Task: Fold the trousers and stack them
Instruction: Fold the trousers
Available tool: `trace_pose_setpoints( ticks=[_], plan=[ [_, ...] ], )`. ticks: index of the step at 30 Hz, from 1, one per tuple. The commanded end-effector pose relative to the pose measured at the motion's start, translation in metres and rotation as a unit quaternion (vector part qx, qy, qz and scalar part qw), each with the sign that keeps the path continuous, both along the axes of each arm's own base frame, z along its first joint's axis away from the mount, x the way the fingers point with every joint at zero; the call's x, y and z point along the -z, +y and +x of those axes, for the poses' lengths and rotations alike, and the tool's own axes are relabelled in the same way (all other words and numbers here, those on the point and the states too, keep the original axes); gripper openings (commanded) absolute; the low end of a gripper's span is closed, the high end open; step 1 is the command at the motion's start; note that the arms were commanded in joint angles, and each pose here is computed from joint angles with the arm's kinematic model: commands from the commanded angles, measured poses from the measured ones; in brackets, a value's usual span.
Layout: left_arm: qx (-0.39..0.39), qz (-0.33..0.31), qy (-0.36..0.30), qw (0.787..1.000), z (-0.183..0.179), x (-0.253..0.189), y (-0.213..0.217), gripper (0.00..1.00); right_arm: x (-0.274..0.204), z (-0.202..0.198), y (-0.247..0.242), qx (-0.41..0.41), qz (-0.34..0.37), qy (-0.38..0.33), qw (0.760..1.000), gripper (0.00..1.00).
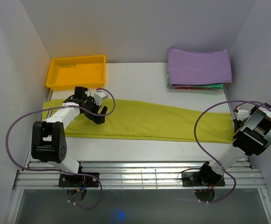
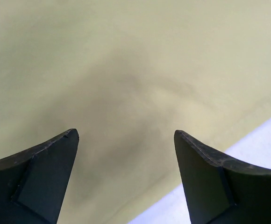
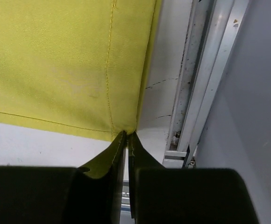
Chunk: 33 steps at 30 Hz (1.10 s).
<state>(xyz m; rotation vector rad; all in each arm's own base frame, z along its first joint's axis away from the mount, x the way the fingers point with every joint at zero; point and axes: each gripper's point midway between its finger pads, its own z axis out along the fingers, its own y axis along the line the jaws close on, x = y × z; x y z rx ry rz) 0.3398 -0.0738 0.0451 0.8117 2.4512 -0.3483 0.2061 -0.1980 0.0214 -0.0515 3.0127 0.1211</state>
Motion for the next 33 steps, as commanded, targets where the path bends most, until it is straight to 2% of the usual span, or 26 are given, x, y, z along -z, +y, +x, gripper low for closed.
trace_pose_setpoints(
  ticks=[1,2,4,5,7,8,10,16,28,33],
  plan=[
    [0.146,-0.033,-0.074,0.986,-0.026,-0.065,-0.023,0.93,0.003,0.022,-0.044,-0.015,-0.072,-0.029,0.997,0.08],
    [0.173,-0.029,-0.062,0.983,-0.043,-0.067,-0.022,0.91,-0.001,0.02,-0.038,-0.018,-0.061,-0.027,0.998,0.25],
    [0.218,-0.002,-0.084,0.972,-0.061,-0.074,-0.016,0.84,-0.012,0.026,-0.029,-0.027,-0.04,-0.046,0.998,0.49],
    [0.263,0.021,-0.084,0.961,-0.075,-0.07,-0.01,0.81,-0.021,0.024,-0.021,-0.03,-0.026,-0.049,0.998,0.73],
    [0.294,0.049,-0.077,0.951,-0.09,-0.059,-0.001,0.72,-0.035,0.033,-0.009,-0.043,-0.008,-0.074,0.996,0.87],
    [0.325,0.077,-0.082,0.939,-0.095,-0.055,0.006,0.59,-0.044,0.033,0.0,-0.047,0.001,-0.08,0.996,0.92],
    [0.347,0.095,-0.079,0.93,-0.101,-0.046,0.012,0.52,-0.055,0.041,0.016,-0.061,0.015,-0.096,0.993,0.93],
    [0.36,0.102,-0.051,0.926,-0.099,-0.015,0.016,0.5,-0.074,0.053,0.052,-0.085,0.041,-0.112,0.989,0.93],
    [0.369,0.13,-0.064,0.918,-0.084,0.016,0.012,0.5,-0.073,0.057,0.056,-0.077,0.054,-0.099,0.991,0.91],
    [0.359,0.149,-0.088,0.917,-0.071,0.016,0.013,0.41,-0.071,0.056,0.057,-0.074,0.059,-0.097,0.991,0.91]
  ],
)
